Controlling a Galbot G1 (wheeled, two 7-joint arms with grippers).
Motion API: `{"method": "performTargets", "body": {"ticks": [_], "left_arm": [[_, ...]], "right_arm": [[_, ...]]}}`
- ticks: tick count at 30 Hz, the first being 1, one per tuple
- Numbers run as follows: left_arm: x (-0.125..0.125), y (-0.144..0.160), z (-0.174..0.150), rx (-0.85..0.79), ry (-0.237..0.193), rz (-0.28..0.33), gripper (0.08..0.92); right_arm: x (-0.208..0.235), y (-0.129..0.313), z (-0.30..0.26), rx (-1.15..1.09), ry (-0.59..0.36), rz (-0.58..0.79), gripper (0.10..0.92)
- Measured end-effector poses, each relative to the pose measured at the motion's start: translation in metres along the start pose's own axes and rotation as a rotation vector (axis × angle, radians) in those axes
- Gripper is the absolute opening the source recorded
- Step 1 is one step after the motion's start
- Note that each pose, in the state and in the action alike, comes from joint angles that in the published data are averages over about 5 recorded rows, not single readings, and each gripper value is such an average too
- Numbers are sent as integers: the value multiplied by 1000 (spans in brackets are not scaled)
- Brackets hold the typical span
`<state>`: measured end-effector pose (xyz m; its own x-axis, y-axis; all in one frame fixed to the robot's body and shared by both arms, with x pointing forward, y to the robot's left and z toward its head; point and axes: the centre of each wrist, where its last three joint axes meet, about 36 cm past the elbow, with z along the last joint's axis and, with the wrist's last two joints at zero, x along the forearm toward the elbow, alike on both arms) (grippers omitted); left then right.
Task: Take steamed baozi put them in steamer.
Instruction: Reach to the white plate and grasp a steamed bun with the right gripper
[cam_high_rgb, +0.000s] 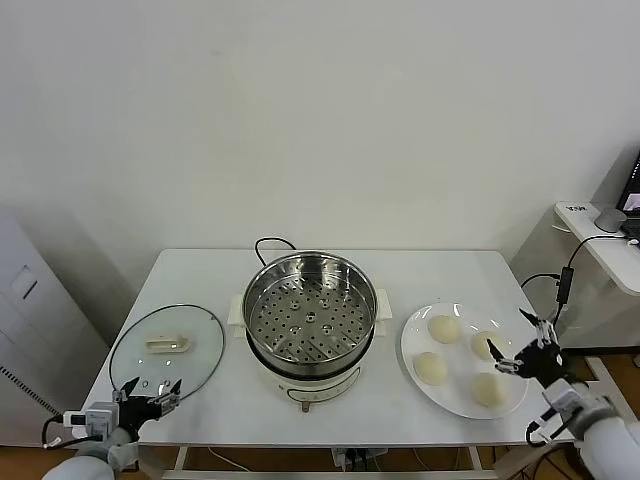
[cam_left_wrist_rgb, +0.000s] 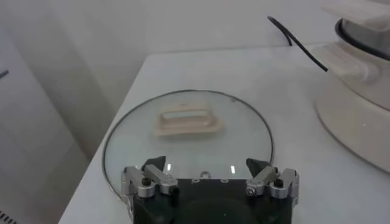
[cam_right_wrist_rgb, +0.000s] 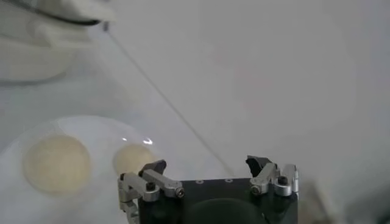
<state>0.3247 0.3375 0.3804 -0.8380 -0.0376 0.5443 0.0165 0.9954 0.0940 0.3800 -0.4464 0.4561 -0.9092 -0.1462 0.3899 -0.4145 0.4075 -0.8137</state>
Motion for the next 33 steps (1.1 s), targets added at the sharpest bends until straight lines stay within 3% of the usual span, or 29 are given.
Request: {"method": "performTargets", "body": {"ticks": [18,33], "left_arm": [[-3,-3,-7,-3,-18,7,823],[-5,-4,-9,-3,-19,9,823]], "right_arm": [[-92,-102,-22,246,12,-479,823],[-176,-139,-33,323,57,-781,823]]}}
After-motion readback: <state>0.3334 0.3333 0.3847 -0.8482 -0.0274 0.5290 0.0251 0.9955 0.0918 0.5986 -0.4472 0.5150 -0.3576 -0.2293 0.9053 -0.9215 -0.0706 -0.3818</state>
